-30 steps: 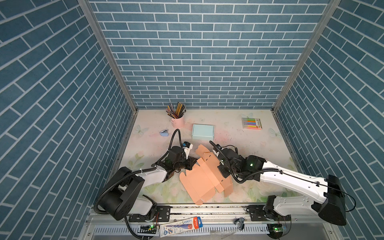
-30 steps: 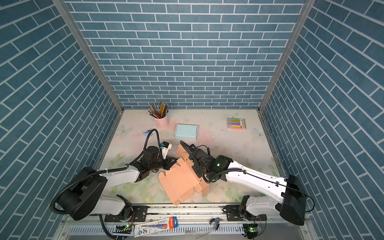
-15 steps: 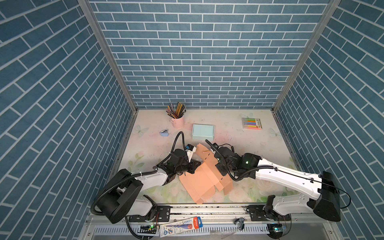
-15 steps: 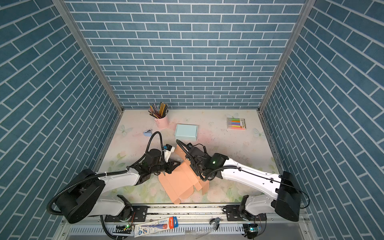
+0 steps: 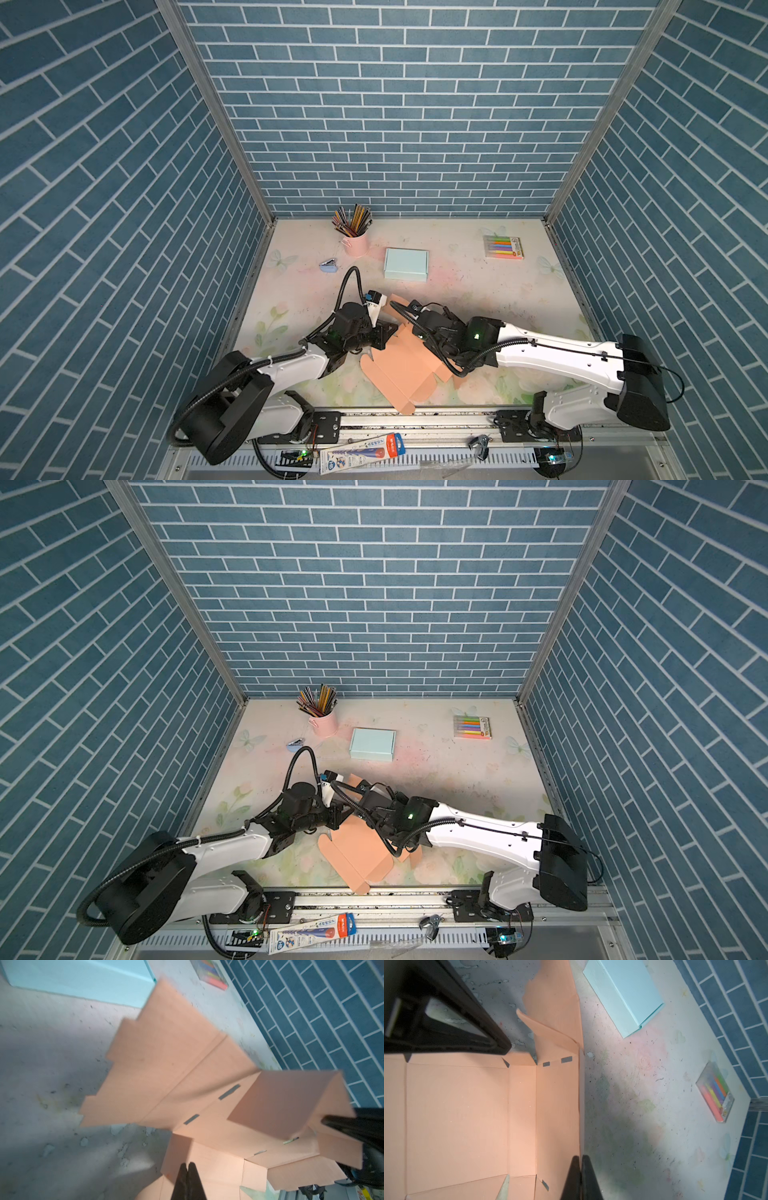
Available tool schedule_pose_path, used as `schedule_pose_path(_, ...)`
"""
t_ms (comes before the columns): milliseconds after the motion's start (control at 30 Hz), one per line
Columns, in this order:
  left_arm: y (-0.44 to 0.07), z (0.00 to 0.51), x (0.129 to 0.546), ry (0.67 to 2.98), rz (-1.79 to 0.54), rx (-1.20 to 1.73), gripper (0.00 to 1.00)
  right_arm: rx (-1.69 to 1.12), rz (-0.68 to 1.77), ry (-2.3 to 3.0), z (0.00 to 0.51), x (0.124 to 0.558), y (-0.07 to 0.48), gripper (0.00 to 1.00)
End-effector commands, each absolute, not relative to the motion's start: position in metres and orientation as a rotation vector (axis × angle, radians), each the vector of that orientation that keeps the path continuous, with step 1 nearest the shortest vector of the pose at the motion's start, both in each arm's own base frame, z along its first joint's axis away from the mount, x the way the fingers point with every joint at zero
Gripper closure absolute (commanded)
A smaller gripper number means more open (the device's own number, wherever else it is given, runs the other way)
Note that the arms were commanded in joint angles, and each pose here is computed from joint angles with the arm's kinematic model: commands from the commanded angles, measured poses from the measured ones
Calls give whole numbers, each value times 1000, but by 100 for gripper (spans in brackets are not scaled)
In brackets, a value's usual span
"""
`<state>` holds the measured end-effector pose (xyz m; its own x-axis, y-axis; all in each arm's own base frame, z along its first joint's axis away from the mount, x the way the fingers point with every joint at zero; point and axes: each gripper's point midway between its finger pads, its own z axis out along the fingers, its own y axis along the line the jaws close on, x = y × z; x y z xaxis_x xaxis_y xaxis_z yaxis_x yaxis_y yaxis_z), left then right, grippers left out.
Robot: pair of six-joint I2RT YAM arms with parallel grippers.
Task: Fold the paper box
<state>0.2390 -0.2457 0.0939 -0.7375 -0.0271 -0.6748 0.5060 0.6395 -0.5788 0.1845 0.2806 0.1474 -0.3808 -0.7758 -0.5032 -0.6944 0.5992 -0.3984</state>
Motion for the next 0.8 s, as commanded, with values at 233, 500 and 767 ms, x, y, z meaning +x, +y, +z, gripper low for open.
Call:
schedule_pose_path(233,-191,124,284,2100,-981,166,100,-1279,-336,2033,152,187,286,100)
schedule_pose_path(500,-184,119,323,2123,-975,114,100,-1370,-330,1960,149,184,296,100)
schedule_pose_path(767,-202,106,336,2133,-1052,195,100,-1383,-385,1869,155,193,303,100)
